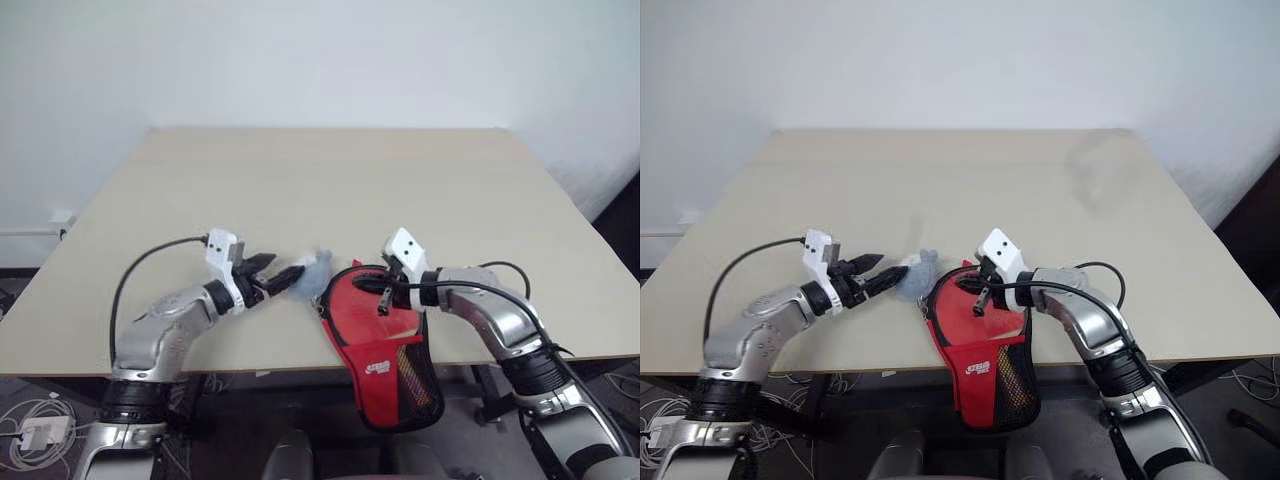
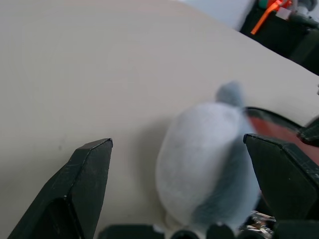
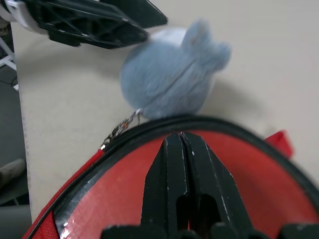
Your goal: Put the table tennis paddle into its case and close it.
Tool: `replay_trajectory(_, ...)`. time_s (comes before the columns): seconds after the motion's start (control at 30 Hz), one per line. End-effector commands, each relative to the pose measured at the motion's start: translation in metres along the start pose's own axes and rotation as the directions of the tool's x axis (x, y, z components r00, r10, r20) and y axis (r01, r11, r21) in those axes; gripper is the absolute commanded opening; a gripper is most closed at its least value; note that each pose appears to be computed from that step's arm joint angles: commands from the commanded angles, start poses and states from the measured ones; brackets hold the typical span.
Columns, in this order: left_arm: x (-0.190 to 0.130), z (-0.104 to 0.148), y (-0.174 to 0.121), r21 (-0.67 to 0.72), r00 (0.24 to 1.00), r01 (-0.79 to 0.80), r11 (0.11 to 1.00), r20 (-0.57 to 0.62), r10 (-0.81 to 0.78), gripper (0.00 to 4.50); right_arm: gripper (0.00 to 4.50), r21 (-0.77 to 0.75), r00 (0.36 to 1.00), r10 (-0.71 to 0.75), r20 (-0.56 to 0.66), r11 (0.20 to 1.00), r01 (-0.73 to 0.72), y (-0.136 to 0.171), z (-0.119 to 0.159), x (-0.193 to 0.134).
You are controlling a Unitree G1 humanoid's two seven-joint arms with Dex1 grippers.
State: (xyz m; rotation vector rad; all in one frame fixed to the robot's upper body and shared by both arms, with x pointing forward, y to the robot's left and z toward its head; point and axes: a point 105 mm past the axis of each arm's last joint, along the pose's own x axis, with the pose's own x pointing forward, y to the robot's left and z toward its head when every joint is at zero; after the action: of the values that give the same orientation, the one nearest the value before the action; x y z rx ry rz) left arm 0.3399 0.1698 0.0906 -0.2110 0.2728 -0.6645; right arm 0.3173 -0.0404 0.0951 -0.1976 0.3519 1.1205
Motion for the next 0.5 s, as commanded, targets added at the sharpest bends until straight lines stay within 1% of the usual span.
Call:
replay_trajectory(0.03, 0.006, 0.025, 0.002, 0.033, 0.996, 0.02, 0.999, 0.092, -0.023, 4.5, 0.02, -0.022, 1.0, -0.013, 0.028, 1.0, 0.014, -0.002, 0.003, 0.005)
replay_trajectory(0.13, 0.011, 0.033, 0.002, -0.014, 0.989, 0.058, 0.998, 0.134, -0.055, 4.5, 0.02, -0.006, 1.0, -0.01, 0.02, 1.0, 0.01, -0.001, -0.005, 0.01)
replay_trajectory(0.23, 0.013, 0.036, 0.002, -0.032, 0.985, 0.084, 0.996, 0.153, -0.079, 4.5, 0.02, 0.004, 1.0, -0.013, 0.011, 1.0, 0.013, -0.001, -0.011, 0.012)
replay_trajectory(0.37, 0.019, 0.048, 0.001, -0.125, 0.968, 0.153, 0.98, 0.218, -0.123, 4.5, 0.02, 0.028, 1.0, -0.016, -0.008, 0.999, 0.017, 0.0, -0.022, 0.018)
replay_trajectory(0.5, 0.024, 0.043, 0.005, -0.15, 0.973, 0.148, 0.978, 0.201, -0.116, 4.5, 0.02, 0.034, 1.0, -0.013, -0.004, 0.999, 0.013, 0.002, -0.023, 0.02)
